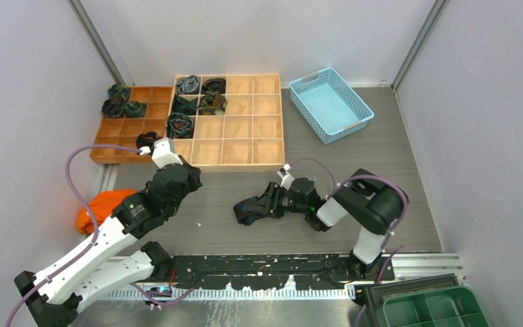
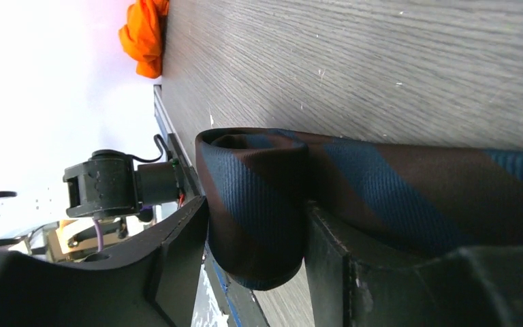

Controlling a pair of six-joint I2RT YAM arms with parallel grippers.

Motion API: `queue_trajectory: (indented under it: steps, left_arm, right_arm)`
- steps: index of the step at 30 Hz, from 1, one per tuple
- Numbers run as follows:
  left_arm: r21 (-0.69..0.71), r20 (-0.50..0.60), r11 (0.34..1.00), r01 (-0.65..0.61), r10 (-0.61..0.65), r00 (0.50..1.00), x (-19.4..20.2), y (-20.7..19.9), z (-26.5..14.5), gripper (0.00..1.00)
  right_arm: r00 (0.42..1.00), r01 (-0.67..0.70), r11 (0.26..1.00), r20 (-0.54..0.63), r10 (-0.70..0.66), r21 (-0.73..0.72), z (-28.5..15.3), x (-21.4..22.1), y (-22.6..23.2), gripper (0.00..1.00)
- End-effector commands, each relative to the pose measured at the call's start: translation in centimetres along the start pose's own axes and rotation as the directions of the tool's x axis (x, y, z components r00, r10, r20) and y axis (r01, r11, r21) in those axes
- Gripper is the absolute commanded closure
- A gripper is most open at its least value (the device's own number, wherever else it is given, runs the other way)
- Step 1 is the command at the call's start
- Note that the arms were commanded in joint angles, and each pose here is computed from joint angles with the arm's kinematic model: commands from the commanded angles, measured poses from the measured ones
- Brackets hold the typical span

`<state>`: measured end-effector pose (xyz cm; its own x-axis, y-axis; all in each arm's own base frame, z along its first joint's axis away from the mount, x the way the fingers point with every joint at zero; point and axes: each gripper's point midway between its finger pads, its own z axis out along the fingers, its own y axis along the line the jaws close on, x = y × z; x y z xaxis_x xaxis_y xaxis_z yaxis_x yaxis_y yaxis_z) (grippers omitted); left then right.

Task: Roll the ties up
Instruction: Roll the tie at the center of the board.

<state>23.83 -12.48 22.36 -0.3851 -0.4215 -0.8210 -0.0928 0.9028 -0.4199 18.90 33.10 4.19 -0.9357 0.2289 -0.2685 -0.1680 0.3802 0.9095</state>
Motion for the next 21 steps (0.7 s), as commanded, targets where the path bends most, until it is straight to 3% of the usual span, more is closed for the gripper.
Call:
queue_trajectory:
  steps: [1,10,17,21]
  left_arm:
    - [0.046,0.004,0.999,0.009,-0.009,1.0,0.0,-1.6,0.9,1.0]
    - [0.067,-0.053,0.998,-0.01,0.013,0.999,2.1,-2.7,2.5,1.0]
    - [0.089,-0.095,0.995,-0.051,0.06,0.994,3.9,-3.6,4.0,1.0]
    - [0.129,-0.15,0.989,-0.069,0.089,0.985,6.1,-5.0,5.7,1.0]
  right_arm:
    - [0.994,0.105,0.986,0.027,-0.11,0.13,-1.1,-1.3,-0.3,0.42]
    - [0.965,0.251,0.869,-0.042,-0.259,0.426,-4.5,-2.7,-3.0,0.38]
    - [0.967,0.242,0.837,-0.047,-0.252,0.49,-4.4,-2.4,-5.0,0.42]
    - [0.944,0.295,0.807,-0.027,-0.328,0.512,-5.0,-3.6,-2.9,0.43]
